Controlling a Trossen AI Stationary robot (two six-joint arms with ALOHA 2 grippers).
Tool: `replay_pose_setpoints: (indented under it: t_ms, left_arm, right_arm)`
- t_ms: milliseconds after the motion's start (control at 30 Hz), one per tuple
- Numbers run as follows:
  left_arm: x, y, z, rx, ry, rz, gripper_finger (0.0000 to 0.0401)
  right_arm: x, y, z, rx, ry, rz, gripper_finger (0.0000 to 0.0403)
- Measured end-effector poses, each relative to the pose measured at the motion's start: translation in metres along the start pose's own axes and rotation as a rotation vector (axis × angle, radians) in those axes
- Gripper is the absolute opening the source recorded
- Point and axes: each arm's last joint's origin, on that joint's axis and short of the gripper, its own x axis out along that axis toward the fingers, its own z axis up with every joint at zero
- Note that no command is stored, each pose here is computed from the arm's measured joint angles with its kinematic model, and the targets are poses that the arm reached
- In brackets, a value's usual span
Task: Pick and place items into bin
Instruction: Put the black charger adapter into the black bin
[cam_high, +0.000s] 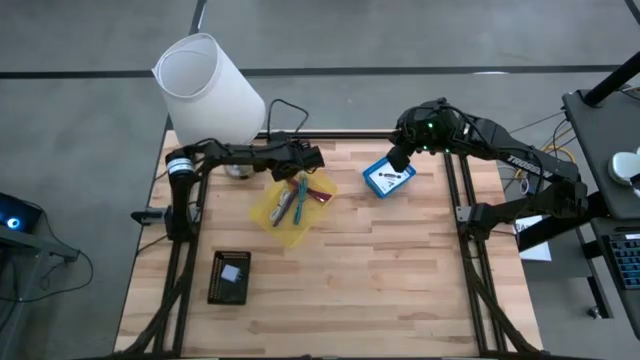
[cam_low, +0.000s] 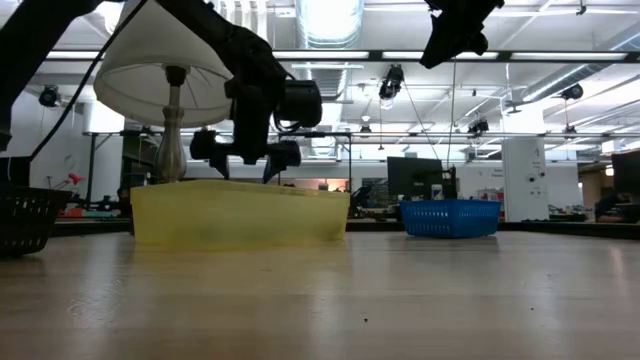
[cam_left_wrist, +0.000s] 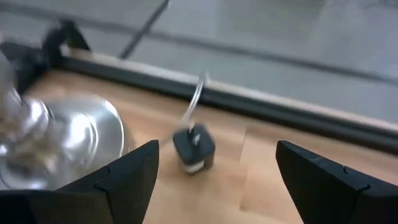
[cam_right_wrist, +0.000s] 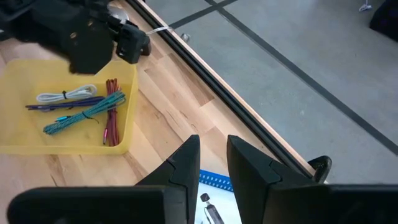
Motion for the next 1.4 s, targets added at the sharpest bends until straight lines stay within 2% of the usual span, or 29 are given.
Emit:
replay_pose_setpoints:
  t_ms: [167,500,667,900,1167,1400]
  left_arm:
    - [0.016,0.003,0.007,-0.039,0.17,0.022,0.0306]
    - [0.029,0.006,0.017,-0.072,0.167,0.054,0.0306]
    - [0.035,0.007,0.019,-0.083,0.223,0.061,0.0306]
    - [0.042,0.009,0.024,-0.097,0.225,0.08,0.0306]
    - [0.056,0.014,0.029,-0.09,0.367,0.081,0.0306]
    - [0.057,0.014,0.028,-0.099,0.37,0.072,0.0306]
  right_arm:
    - [0.0,0.0,0.0,0.0,0.0,0.0,0.0068]
    - [0.001,0.0,-0.002,-0.002,0.012,-0.002,0.0068]
    - [0.001,0.0,-0.002,-0.002,0.013,-0.002,0.0068]
    - [0.001,0.0,-0.002,-0.002,0.016,-0.002,0.0068]
    - [0.001,0.0,-0.004,-0.007,0.036,-0.005,0.0068]
    - [0.001,0.0,-0.005,-0.007,0.039,-0.005,0.0068]
